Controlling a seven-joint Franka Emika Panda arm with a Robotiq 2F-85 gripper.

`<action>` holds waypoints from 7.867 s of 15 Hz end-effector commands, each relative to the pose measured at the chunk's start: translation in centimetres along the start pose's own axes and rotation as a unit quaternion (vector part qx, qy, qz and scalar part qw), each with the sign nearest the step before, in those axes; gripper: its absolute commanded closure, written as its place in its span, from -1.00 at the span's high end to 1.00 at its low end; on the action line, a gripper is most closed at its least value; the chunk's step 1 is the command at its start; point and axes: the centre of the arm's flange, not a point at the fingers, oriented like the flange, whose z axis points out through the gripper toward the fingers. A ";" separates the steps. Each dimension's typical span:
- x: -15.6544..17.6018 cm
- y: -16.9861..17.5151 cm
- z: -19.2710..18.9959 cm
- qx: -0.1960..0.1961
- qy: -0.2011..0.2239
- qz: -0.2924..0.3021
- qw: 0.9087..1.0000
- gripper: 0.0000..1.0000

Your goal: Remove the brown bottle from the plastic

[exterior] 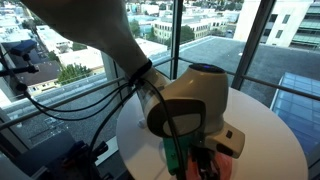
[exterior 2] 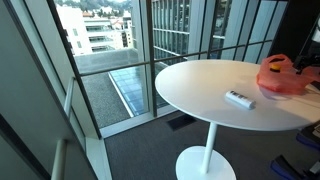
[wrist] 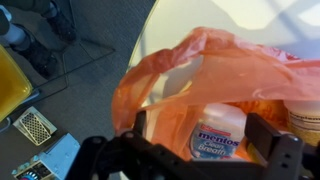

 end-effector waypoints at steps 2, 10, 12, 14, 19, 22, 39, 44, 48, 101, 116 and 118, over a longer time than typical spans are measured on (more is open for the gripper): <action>-1.1 1.6 -1.5 0.002 0.005 0.005 1.000 1.00; -0.2 -2.6 -3.7 -0.003 0.033 -0.031 0.999 1.00; 0.2 -3.9 -4.1 0.001 0.036 -0.039 0.999 1.00; 0.6 -5.0 -4.2 0.006 0.040 -0.044 0.998 1.00; 0.3 -5.5 -3.8 0.009 0.040 -0.056 0.998 1.00; 0.2 -5.5 -3.7 0.009 0.039 -0.056 0.998 1.00; 3.1 -6.7 -1.0 0.025 0.101 -0.043 0.994 1.00; 4.5 -6.4 -1.3 0.030 0.124 -0.039 0.991 1.00; 5.2 -6.2 -1.7 0.031 0.136 -0.037 0.990 1.00; -9.2 -19.6 -13.3 0.060 0.145 -0.253 0.955 -0.59; -8.9 -20.9 -4.2 0.028 0.150 -0.290 0.945 0.41; -8.9 -20.4 -5.0 0.029 0.148 -0.286 0.946 0.55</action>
